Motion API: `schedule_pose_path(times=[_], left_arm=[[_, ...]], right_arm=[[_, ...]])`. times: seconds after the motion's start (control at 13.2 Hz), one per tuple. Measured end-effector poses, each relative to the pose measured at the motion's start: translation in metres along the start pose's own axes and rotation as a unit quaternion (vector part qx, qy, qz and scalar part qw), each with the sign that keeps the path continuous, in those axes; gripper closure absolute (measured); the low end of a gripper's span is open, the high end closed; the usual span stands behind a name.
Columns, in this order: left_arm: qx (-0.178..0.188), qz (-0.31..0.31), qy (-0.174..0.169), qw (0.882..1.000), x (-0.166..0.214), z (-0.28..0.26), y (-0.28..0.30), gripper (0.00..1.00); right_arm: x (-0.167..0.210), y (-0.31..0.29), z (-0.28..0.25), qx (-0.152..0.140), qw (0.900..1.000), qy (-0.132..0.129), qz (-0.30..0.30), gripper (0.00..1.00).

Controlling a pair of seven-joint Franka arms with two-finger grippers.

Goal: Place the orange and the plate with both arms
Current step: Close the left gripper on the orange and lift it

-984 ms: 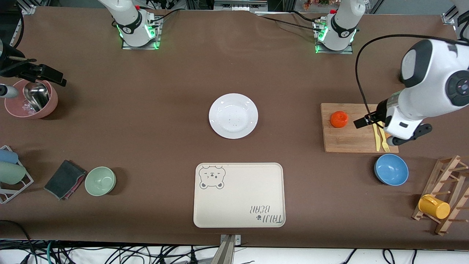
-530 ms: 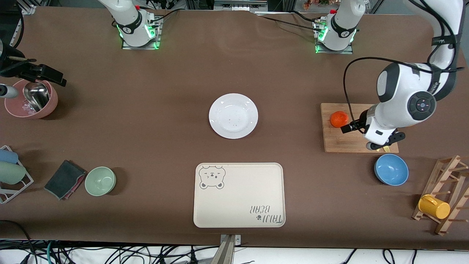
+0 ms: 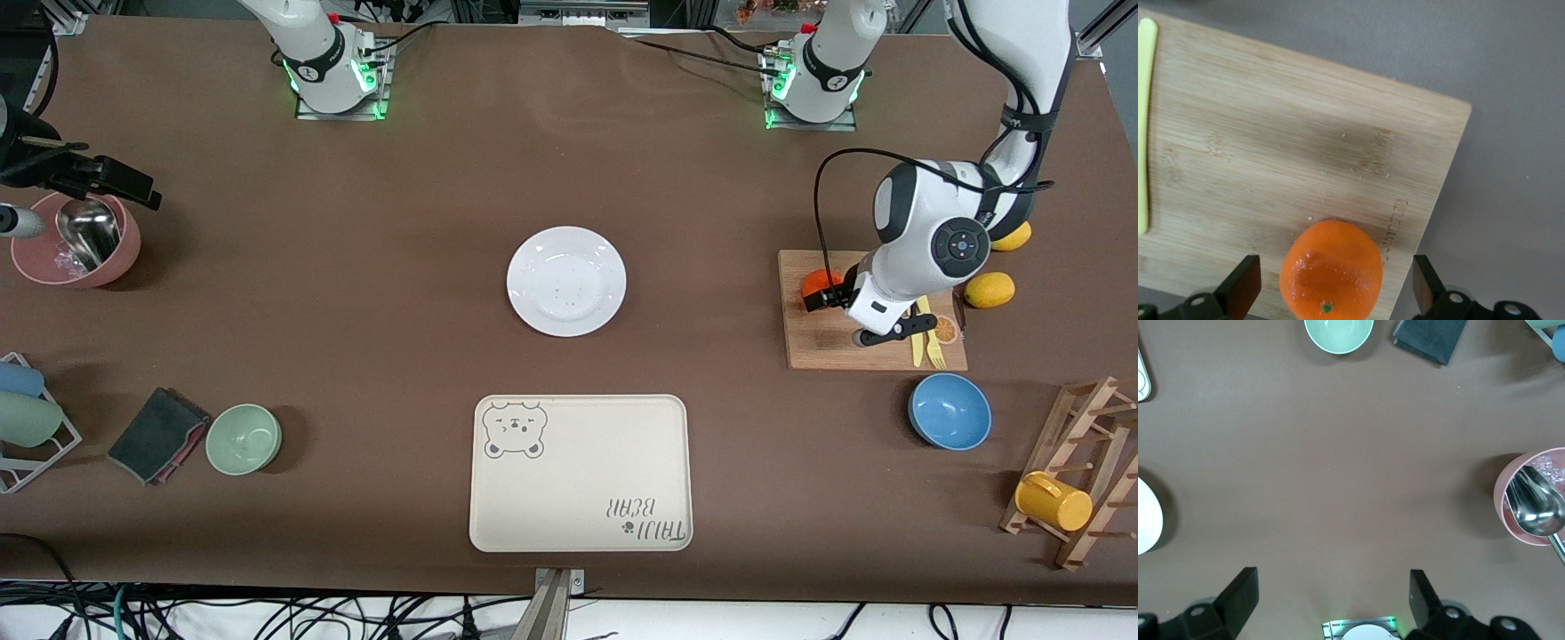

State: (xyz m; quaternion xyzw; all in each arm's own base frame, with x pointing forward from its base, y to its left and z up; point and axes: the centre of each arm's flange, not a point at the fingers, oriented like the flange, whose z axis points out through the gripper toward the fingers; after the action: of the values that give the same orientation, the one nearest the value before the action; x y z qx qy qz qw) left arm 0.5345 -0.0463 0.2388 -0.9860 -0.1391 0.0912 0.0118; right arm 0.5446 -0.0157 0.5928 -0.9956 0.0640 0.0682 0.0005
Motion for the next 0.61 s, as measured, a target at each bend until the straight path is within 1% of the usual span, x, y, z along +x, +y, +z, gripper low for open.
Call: schedule_pose_path(times=[0.38,0.61], left_arm=[[0.004,0.009,-0.009,1.000,-0.007,0.011,0.007,0.00],[0.005,0.011,-0.006,1.000,-0.007,0.023,0.008,0.00]], right_arm=[[0.000,0.000,0.000,0.000,1.000,0.000,0.000,0.00],[0.000,0.000,0.000,0.000,1.000,0.000,0.000,0.00]])
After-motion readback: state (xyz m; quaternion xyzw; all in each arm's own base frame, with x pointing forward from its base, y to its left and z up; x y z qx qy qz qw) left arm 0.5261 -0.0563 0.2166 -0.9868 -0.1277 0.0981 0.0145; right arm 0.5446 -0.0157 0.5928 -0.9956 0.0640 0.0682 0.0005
